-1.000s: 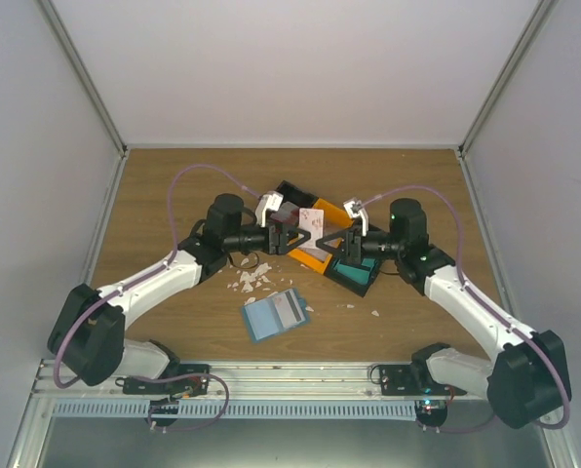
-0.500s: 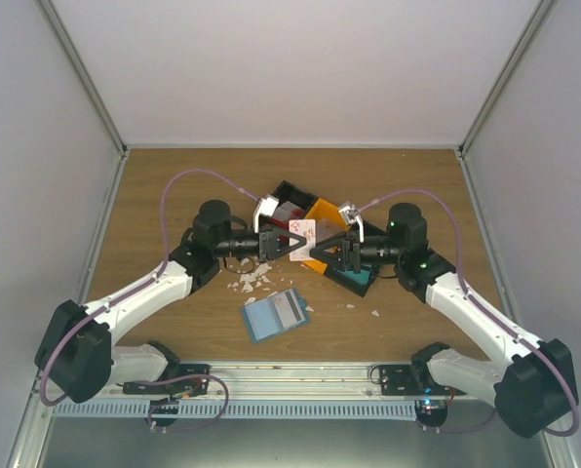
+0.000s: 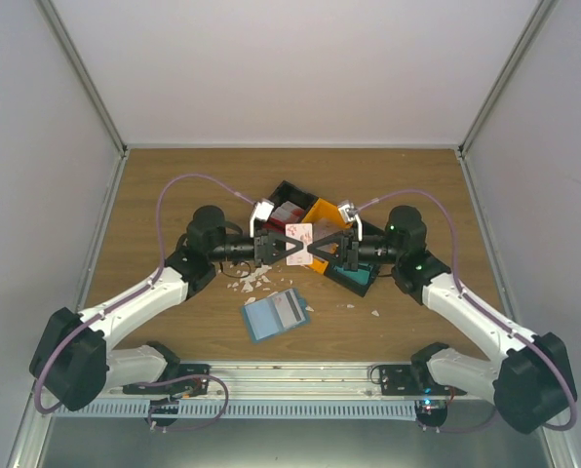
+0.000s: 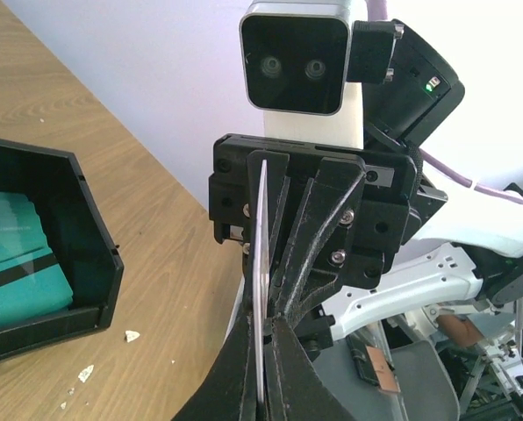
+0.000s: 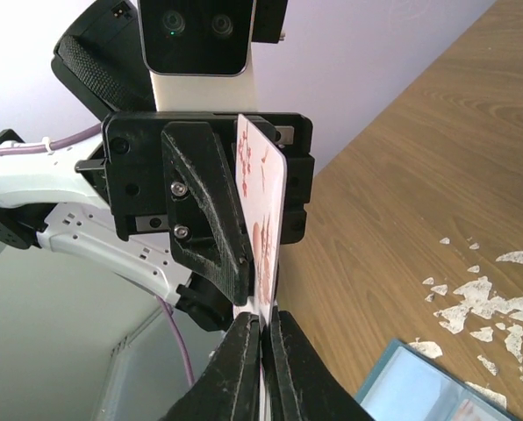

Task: Put the credit cards into the card holder
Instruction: Insert the credit card into the card holder.

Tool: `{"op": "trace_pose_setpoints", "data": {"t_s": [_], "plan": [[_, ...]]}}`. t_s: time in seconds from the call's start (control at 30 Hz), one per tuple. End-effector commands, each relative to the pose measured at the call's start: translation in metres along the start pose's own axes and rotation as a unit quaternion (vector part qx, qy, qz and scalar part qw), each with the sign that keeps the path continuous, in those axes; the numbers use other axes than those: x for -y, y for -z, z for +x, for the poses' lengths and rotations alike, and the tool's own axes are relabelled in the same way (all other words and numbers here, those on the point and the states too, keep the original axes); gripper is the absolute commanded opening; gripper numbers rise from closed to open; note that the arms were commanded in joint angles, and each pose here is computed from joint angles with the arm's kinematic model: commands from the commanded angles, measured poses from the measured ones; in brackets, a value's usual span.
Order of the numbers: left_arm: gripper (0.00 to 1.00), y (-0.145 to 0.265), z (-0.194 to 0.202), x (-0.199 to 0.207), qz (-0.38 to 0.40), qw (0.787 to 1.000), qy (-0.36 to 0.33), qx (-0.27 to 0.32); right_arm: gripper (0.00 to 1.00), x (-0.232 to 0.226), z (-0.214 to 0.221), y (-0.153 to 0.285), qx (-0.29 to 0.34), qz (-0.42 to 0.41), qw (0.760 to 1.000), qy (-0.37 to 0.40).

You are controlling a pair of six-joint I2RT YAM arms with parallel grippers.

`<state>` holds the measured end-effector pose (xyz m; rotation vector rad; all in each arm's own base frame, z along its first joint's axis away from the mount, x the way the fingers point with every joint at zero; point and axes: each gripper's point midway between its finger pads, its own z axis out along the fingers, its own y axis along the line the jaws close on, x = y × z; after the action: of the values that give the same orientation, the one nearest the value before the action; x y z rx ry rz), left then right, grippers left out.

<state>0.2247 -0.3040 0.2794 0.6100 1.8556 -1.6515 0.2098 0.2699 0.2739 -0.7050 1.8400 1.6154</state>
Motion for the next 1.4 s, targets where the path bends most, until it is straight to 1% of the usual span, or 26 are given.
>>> {"op": "trace_pose_setpoints", "data": {"t_s": [0.0, 0.13, 0.2, 0.23, 0.27, 0.3, 0.33, 0.4, 0.43, 0.5, 0.57, 0.63, 0.73, 0.77, 0.87, 0.97, 1.07, 1.23, 1.3, 1.37], "plan": [[0.02, 0.001, 0.010, -0.005, 0.000, 1.000, 0.011, -0.005, 0.07, -0.013, -0.003, -0.006, 0.004, -0.027, 0.999, 0.029], [0.03, 0.001, 0.012, -0.006, 0.001, 1.000, 0.015, -0.007, 0.06, -0.010, 0.000, -0.010, 0.002, -0.030, 0.999, 0.023], [0.05, 0.001, 0.014, -0.008, -0.001, 1.000, 0.016, -0.007, 0.01, -0.008, 0.000, -0.011, 0.003, -0.030, 0.999, 0.021], [0.07, 0.001, 0.014, -0.010, -0.004, 1.000, 0.017, -0.007, 0.01, -0.006, 0.000, -0.012, 0.004, -0.025, 0.999, 0.018], [0.11, 0.002, 0.015, -0.012, -0.011, 1.000, 0.019, -0.005, 0.00, -0.003, 0.001, -0.012, 0.004, -0.020, 1.000, 0.015], [0.19, 0.003, 0.016, -0.018, -0.026, 0.999, 0.022, -0.002, 0.00, 0.001, 0.002, -0.012, 0.003, -0.011, 1.000, 0.012], [0.30, 0.005, 0.018, -0.025, -0.045, 0.999, 0.025, 0.002, 0.00, 0.006, 0.004, -0.013, 0.000, -0.001, 1.000, 0.008], [0.45, 0.014, 0.027, -0.049, -0.117, 0.992, 0.044, 0.008, 0.00, 0.024, 0.014, -0.013, -0.014, 0.040, 0.999, -0.013], [0.51, 0.021, 0.032, -0.062, -0.156, 0.986, 0.051, 0.013, 0.00, 0.033, 0.019, -0.012, -0.022, 0.061, 0.998, -0.022], [0.58, 0.039, 0.046, -0.088, -0.233, 0.970, 0.068, 0.021, 0.01, 0.053, 0.037, -0.010, -0.043, 0.099, 0.993, -0.044], [0.61, 0.058, 0.063, -0.107, -0.289, 0.953, 0.085, 0.028, 0.01, 0.069, 0.054, -0.009, -0.062, 0.119, 0.989, -0.064], [0.61, 0.073, 0.084, -0.120, -0.322, 0.940, 0.109, 0.032, 0.01, 0.080, 0.078, -0.011, -0.090, 0.122, 0.984, -0.094], [0.54, 0.087, 0.106, -0.131, -0.346, 0.928, 0.136, 0.036, 0.00, 0.080, 0.103, -0.024, -0.124, 0.103, 0.982, -0.103], [0.50, 0.091, 0.114, -0.134, -0.352, 0.924, 0.144, 0.037, 0.00, 0.080, 0.111, -0.029, -0.139, 0.096, 0.980, -0.107], [0.44, 0.102, 0.138, -0.141, -0.365, 0.914, 0.173, 0.034, 0.01, 0.090, 0.133, -0.041, -0.180, 0.100, 0.971, -0.121], [0.48, 0.106, 0.163, -0.144, -0.359, 0.910, 0.208, 0.018, 0.01, 0.102, 0.146, -0.048, -0.202, 0.103, 0.963, -0.148], [0.49, 0.110, 0.188, -0.147, -0.355, 0.902, 0.244, 0.004, 0.01, 0.110, 0.151, -0.056, -0.215, 0.103, 0.957, -0.163], [0.43, 0.113, 0.199, -0.147, -0.355, 0.898, 0.260, -0.003, 0.01, 0.117, 0.161, -0.065, -0.233, 0.101, 0.949, -0.185], [0.39, 0.113, 0.202, -0.148, -0.355, 0.897, 0.264, -0.008, 0.00, 0.117, 0.169, -0.068, -0.242, 0.103, 0.944, -0.199], [0.33, 0.112, 0.207, -0.148, -0.352, 0.897, 0.268, -0.014, 0.00, 0.116, 0.175, -0.073, -0.250, 0.107, 0.940, -0.204]]}}
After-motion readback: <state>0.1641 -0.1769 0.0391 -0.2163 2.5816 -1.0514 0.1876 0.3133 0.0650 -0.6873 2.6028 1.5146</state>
